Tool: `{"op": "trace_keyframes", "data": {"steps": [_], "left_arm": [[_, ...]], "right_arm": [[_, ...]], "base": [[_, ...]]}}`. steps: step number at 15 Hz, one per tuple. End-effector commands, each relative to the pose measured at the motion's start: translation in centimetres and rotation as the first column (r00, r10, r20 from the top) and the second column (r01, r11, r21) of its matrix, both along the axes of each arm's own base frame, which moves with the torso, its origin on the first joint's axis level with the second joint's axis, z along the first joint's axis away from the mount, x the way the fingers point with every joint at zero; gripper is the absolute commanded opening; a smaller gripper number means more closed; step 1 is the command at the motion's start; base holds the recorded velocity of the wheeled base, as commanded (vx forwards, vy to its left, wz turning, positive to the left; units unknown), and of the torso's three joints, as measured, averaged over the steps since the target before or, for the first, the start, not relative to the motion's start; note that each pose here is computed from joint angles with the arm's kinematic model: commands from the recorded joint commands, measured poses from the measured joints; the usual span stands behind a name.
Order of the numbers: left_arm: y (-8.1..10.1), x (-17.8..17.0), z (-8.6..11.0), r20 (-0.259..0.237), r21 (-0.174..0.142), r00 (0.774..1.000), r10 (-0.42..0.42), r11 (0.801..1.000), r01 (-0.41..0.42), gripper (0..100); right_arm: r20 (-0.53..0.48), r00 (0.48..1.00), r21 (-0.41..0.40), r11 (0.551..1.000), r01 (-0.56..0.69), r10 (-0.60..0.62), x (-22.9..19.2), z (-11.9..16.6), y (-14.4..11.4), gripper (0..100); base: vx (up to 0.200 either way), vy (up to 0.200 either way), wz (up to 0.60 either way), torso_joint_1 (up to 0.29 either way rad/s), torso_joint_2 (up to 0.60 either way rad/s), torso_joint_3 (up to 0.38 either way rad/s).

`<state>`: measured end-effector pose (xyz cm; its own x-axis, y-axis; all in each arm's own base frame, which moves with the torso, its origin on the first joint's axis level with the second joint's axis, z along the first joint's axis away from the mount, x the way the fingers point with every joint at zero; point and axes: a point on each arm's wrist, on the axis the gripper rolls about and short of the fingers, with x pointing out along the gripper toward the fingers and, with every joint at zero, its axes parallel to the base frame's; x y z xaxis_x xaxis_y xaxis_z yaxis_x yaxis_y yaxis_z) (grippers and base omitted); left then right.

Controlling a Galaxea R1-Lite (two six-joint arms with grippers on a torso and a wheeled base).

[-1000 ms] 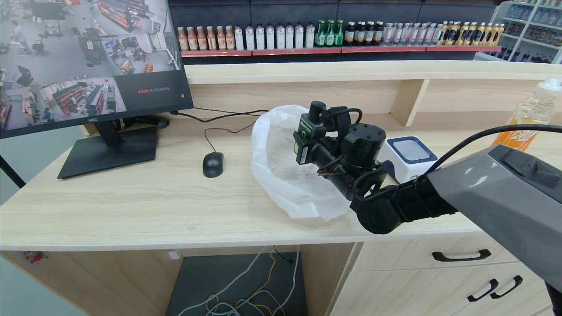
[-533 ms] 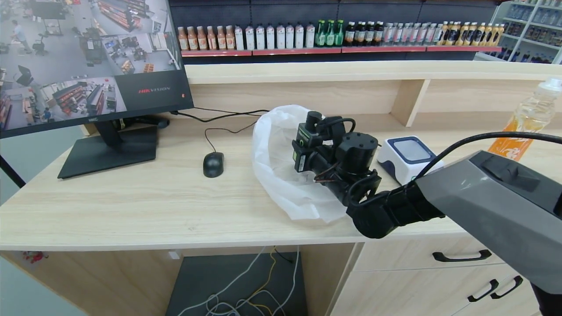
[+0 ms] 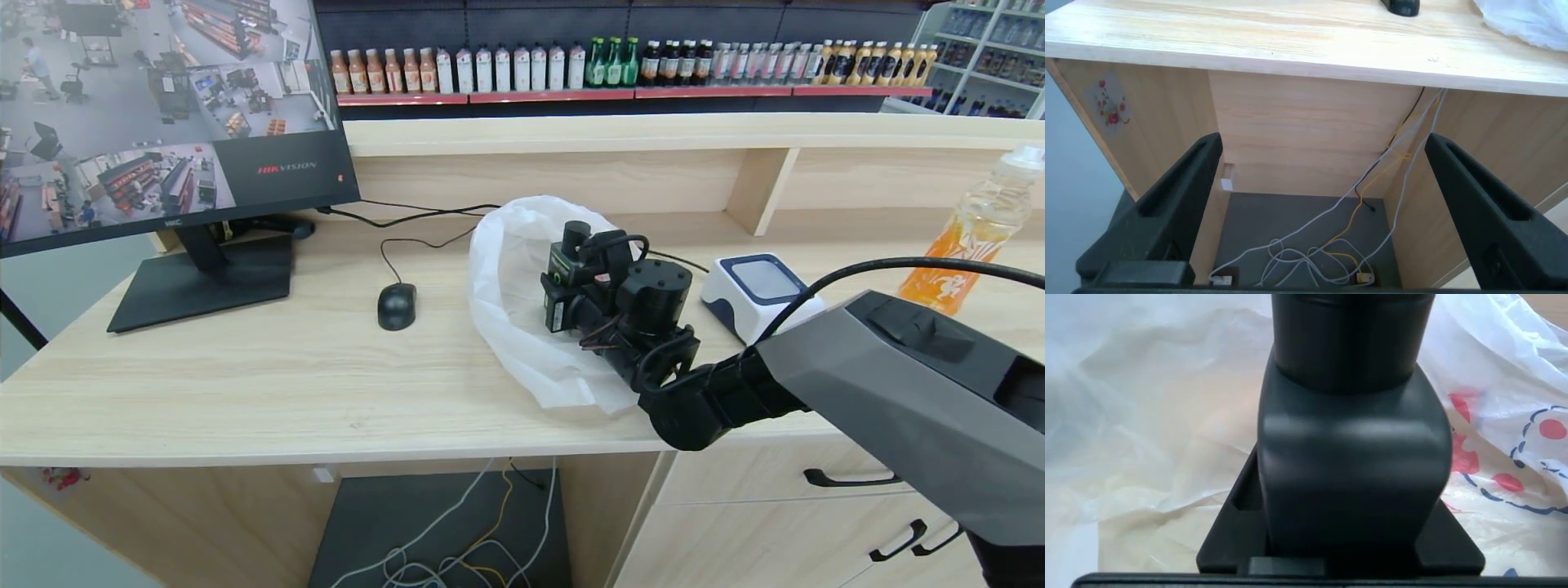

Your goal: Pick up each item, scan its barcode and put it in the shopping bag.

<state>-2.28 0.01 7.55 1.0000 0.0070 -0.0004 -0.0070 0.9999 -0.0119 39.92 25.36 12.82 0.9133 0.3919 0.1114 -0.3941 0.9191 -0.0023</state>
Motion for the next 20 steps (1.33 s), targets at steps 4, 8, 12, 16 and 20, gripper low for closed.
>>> {"op": "trace_keyframes", "data": {"steps": [4, 8, 12, 16, 20], "left_arm": [[0.0, 0.0, 0.0, 0.0, 0.0, 1.0, 0.001, 1.0, -0.001, 100], [0.0, 0.0, 0.0, 0.0, 0.0, 1.0, 0.001, 1.0, -0.001, 100], [0.0, 0.0, 0.0, 0.0, 0.0, 1.0, 0.001, 1.0, -0.001, 100], [0.0, 0.0, 0.0, 0.0, 0.0, 1.0, 0.001, 1.0, -0.001, 100], [0.0, 0.0, 0.0, 0.0, 0.0, 1.0, 0.001, 1.0, -0.001, 100]], "right_arm": [[-0.016, 1.0, -0.023, 1.0, -0.002, 0.002, 0.1, -1.3, 0.2, 0], [-0.017, 1.0, -0.022, 1.0, -0.007, 0.007, 0.0, -1.3, 0.5, 0], [-0.006, 1.0, -0.015, 1.0, -0.005, 0.005, 0.0, -1.0, 0.4, 0], [0.046, 0.999, 0.019, 1.0, -0.007, 0.006, -0.3, -0.3, 0.6, 100], [0.083, 0.997, 0.056, 0.998, 0.004, -0.009, -1.0, 0.6, 1.1, 100]], "base": [[0.0, 0.0, 0.0, 0.0, 0.0, 0.0], [0.0, 0.0, 0.0, 0.0, 0.0, 0.0], [0.0, 0.0, 0.0, 0.0, 0.0, 0.0], [0.0, 0.0, 0.0, 0.0, 0.0, 0.0], [0.0, 0.0, 0.0, 0.0, 0.0, 0.0]]}}
